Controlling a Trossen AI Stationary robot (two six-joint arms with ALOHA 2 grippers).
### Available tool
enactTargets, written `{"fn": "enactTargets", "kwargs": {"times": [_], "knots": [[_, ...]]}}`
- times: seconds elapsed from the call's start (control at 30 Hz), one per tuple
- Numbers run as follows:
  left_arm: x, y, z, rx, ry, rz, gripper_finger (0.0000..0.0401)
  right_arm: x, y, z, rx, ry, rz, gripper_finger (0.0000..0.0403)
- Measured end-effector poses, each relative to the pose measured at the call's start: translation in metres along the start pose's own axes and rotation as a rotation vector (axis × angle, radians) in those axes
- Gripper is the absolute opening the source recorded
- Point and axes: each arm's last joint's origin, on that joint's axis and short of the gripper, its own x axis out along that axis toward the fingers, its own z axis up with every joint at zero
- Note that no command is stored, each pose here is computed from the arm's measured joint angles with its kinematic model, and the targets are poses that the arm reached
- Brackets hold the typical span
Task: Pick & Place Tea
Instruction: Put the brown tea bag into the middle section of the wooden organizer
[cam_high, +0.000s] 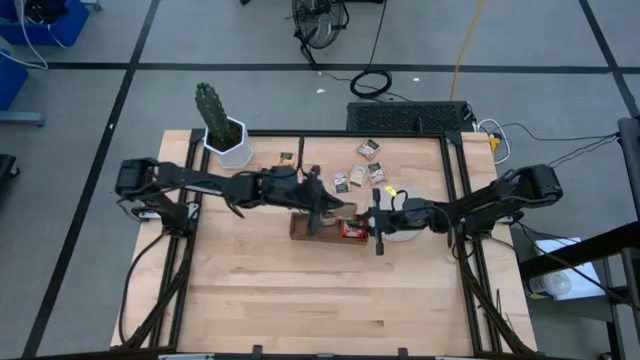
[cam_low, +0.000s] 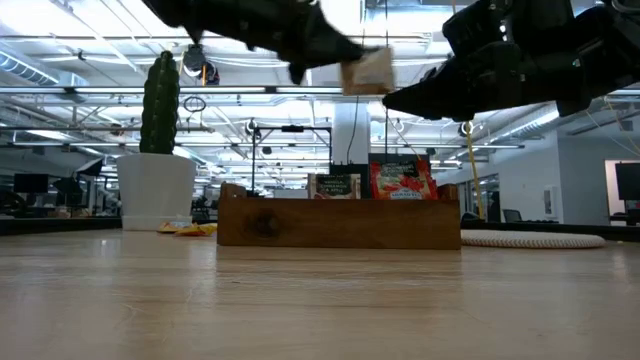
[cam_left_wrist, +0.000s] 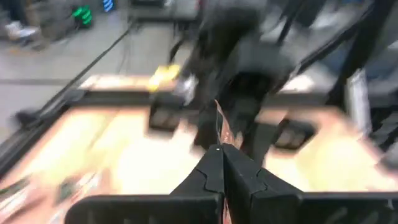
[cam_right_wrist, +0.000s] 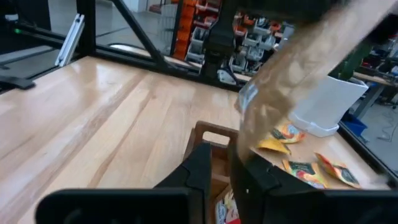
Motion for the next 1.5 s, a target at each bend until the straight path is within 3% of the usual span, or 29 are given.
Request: {"fn": "enactTargets", "kwargs": {"times": [0.13,0.37,0.67,0.83,1.17,1.5], "knots": [[-0.013,-0.011,-0.005,0.053,0.155,0.058,0.0002,-0.007,-0.002,0.007,0.000,0.005,0.000,0.0057],[-0.006,-0.016,-0.037,0.037,0.200,0.045,0.0001,-0.018,-0.006,0.021,-0.019,-0.025,-0.009,0.0050],[-0.009,-0.016,-0.070,0.006,0.131,0.046,0.0001,-0.019,-0.006,0.022,-0.037,-0.015,-0.012,0.0035],[-0.017,-0.013,-0.087,-0.037,0.088,0.065,0.0001,-0.019,-0.008,0.021,-0.037,0.000,-0.074,0.0028],[-0.012,-0.006,-0.101,-0.065,0.027,0.048,0.0000,-0.019,-0.008,0.022,-0.040,-0.006,-0.079,0.0022],[-0.005,-0.001,-0.114,-0.101,0.056,0.052,0.0000,-0.019,-0.008,0.022,-0.040,-0.005,-0.079,0.0018]]}}
